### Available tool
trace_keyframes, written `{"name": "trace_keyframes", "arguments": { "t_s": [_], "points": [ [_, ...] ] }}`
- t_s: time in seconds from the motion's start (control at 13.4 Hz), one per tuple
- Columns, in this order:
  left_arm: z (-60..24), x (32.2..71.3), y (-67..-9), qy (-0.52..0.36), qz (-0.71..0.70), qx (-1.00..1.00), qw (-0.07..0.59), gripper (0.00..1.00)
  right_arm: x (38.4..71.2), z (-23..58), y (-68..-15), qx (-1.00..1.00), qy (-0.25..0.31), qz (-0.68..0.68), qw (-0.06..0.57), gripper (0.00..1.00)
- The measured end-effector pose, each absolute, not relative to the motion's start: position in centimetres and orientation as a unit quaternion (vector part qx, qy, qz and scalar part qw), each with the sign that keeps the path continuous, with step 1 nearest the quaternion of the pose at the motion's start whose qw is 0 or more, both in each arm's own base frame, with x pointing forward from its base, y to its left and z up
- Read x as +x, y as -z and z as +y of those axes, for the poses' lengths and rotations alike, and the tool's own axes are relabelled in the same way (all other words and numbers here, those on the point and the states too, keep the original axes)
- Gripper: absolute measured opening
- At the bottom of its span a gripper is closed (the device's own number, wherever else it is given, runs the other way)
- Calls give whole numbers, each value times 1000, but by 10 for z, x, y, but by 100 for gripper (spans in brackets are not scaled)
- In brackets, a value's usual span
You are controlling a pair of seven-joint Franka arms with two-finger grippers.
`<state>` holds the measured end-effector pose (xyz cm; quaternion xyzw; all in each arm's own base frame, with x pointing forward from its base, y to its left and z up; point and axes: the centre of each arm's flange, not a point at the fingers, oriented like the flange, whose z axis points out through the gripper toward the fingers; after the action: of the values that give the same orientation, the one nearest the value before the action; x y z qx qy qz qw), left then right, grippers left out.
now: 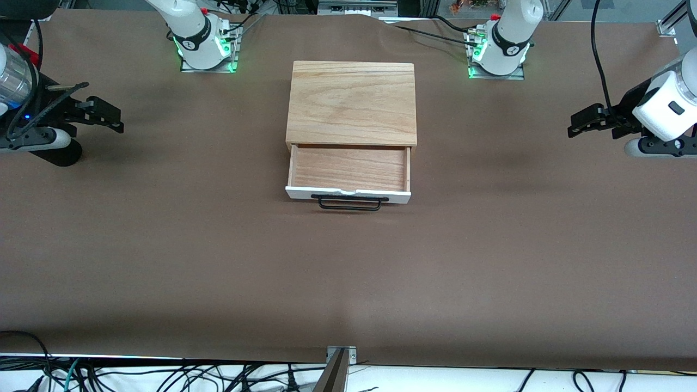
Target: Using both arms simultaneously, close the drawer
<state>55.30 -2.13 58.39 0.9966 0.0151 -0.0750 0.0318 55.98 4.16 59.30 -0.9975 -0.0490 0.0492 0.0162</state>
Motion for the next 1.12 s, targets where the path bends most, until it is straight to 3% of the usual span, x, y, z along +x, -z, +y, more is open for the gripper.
{"name": "trace_keyframes", "arguments": {
  "t_s": [0.3, 0.6, 0.89, 1.12],
  "points": [
    [-21, 555, -579, 79, 16, 996, 32, 100, 580, 77, -554, -994, -46, -63, 71, 100],
    [-49, 575, -538, 109, -1, 993, 43, 100, 620, 154, -458, -985, -56, -76, 144, 100],
    [-119, 633, -470, 126, -19, 984, 126, 100, 640, 224, -373, -977, -46, -62, 201, 100],
    [-166, 671, -404, 112, -27, 983, 145, 100, 643, 266, -336, -965, -39, -32, 256, 100]
  ]
}}
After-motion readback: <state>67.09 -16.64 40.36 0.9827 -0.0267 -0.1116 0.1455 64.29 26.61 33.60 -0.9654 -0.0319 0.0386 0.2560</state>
